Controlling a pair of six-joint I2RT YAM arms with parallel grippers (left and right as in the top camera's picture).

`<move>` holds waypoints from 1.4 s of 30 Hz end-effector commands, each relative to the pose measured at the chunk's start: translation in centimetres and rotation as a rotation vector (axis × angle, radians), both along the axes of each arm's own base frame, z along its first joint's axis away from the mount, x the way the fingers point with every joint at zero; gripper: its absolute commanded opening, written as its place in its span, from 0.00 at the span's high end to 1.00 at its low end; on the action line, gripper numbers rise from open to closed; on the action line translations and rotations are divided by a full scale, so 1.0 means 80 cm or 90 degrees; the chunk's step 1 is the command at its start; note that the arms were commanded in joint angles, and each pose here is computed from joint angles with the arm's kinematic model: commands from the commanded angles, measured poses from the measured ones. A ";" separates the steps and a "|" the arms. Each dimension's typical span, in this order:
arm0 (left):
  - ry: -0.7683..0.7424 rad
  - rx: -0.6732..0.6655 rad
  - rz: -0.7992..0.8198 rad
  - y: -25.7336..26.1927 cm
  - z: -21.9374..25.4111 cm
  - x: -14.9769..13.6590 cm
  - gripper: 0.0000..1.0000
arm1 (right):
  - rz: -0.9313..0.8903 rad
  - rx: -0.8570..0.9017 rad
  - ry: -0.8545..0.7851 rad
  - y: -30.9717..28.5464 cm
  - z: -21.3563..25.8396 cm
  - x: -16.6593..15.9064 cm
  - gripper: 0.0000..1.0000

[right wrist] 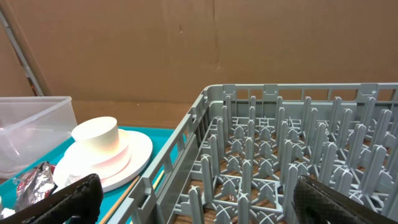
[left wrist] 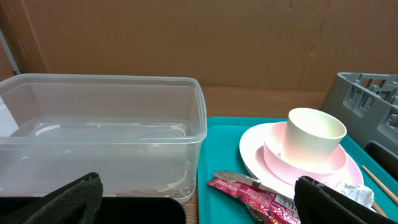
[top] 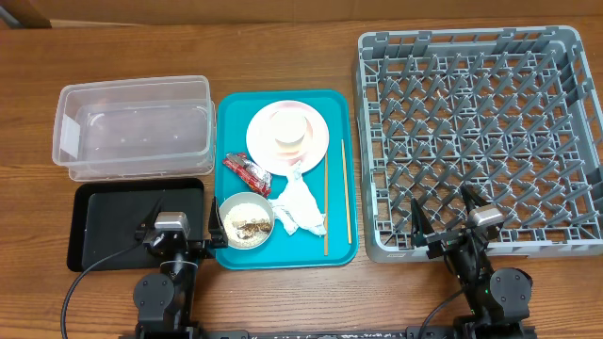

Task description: Sort waste into correct bins and load items into the dishwasher

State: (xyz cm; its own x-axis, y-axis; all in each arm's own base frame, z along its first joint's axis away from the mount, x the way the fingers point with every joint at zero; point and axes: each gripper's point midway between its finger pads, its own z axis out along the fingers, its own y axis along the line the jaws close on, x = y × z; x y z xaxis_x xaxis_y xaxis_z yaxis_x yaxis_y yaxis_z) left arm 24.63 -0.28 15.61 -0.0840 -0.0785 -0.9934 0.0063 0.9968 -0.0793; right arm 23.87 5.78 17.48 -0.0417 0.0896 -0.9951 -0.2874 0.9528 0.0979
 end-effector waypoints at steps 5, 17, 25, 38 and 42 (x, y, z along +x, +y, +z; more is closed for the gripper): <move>-0.004 -0.009 0.004 0.001 0.000 0.000 0.00 | -0.002 -0.003 -0.004 0.000 -0.002 0.000 0.00; -0.004 -0.009 0.004 0.001 0.000 0.000 0.00 | -0.002 -0.003 -0.004 0.000 -0.002 0.000 0.00; -0.004 -0.009 0.004 0.001 0.000 0.000 0.00 | -0.002 -0.003 -0.004 0.000 -0.002 0.000 0.00; -0.027 -0.020 -0.133 -0.045 0.085 -0.033 0.00 | -0.002 -0.003 -0.004 0.000 -0.002 0.000 0.00; -0.003 -0.017 -0.131 -0.044 0.130 -0.064 0.00 | -0.002 -0.003 -0.004 0.000 -0.002 0.000 0.00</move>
State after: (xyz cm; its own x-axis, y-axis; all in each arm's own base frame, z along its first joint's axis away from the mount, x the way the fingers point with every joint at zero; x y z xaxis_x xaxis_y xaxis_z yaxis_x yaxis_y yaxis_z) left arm 21.71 -3.06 20.45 -0.1622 -0.0772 -0.9837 0.1618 0.9814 -0.1037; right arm 23.87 5.78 17.47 -0.0420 0.0892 -0.9951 -0.2873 0.9528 0.0976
